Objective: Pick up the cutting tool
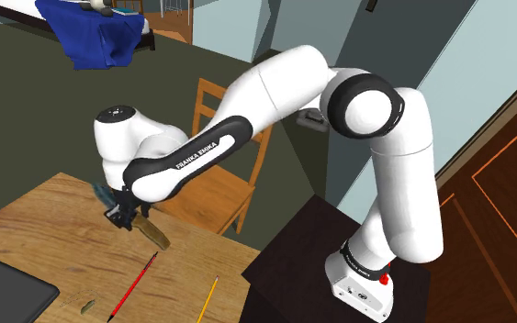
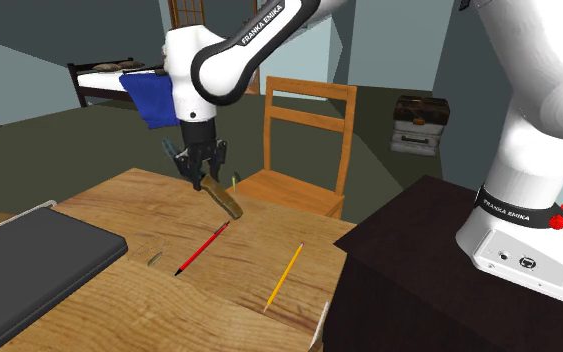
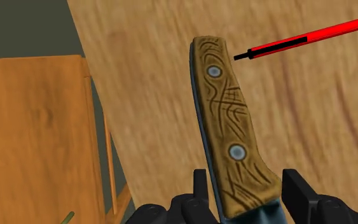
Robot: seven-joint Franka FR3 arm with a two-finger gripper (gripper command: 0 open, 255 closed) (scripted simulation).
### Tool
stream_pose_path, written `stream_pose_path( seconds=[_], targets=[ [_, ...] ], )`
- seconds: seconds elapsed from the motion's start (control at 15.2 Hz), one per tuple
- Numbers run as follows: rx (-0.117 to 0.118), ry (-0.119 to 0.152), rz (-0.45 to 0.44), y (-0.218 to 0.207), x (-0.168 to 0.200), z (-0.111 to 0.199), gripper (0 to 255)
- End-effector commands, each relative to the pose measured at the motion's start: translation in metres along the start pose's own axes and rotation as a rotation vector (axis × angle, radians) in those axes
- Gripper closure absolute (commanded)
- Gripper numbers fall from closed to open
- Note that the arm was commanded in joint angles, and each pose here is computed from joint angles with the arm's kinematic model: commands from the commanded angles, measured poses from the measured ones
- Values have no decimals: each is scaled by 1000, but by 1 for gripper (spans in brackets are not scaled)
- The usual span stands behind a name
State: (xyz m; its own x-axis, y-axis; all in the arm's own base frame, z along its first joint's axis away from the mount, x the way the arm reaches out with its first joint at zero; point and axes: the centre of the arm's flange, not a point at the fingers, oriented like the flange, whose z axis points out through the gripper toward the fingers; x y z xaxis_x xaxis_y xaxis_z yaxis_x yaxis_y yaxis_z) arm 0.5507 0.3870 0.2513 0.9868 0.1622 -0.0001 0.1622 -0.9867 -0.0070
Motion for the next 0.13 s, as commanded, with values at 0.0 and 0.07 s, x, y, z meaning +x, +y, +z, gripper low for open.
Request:
stream_pose_path(
  seconds=[0.0,0.07],
  targets=[
    [0,0,0,0,1,-8,255],
    [0,0,0,0,1,-8,255]
  ],
)
